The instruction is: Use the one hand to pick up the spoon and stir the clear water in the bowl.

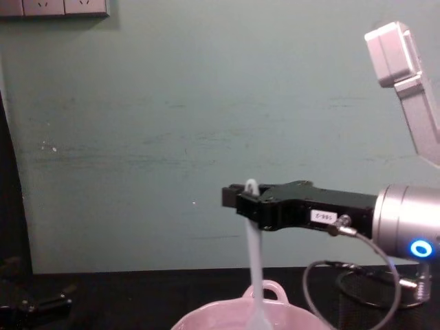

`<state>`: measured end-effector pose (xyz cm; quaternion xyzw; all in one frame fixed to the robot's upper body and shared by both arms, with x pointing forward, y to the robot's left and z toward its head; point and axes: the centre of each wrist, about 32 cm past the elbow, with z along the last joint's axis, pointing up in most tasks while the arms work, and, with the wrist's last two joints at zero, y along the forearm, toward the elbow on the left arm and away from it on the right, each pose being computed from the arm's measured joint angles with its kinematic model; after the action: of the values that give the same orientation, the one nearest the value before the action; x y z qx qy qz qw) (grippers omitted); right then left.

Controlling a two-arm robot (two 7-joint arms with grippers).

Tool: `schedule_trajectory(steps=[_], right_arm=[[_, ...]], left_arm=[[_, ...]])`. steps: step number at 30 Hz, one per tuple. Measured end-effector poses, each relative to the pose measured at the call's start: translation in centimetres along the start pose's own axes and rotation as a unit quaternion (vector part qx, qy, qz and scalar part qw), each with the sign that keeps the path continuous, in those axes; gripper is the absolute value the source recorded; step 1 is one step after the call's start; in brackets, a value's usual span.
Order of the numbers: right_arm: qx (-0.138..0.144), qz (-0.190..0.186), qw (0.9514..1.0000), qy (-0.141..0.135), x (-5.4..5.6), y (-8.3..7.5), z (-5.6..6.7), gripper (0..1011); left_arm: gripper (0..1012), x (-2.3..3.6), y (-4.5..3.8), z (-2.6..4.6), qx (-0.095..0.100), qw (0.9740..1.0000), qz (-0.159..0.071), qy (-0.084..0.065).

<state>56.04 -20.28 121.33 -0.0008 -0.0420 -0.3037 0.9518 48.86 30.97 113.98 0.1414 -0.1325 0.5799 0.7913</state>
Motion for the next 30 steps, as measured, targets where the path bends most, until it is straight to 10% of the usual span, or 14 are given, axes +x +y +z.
schedule_trajectory(steps=[11,20,30], right_arm=[[0.020,0.049,0.9985,0.013,-2.5,1.9,0.1,108],[0.035,0.045,0.9984,0.003,-2.3,1.8,1.1,109],[0.070,0.007,0.9966,-0.042,-0.8,-0.2,5.1,108]], left_arm=[[1011,0.00,0.00,0.00,0.000,1.0000,0.000,0.000],[1011,0.00,0.00,0.00,0.000,1.0000,0.000,0.000],[1011,0.00,0.00,0.00,0.000,1.0000,0.000,0.000]])
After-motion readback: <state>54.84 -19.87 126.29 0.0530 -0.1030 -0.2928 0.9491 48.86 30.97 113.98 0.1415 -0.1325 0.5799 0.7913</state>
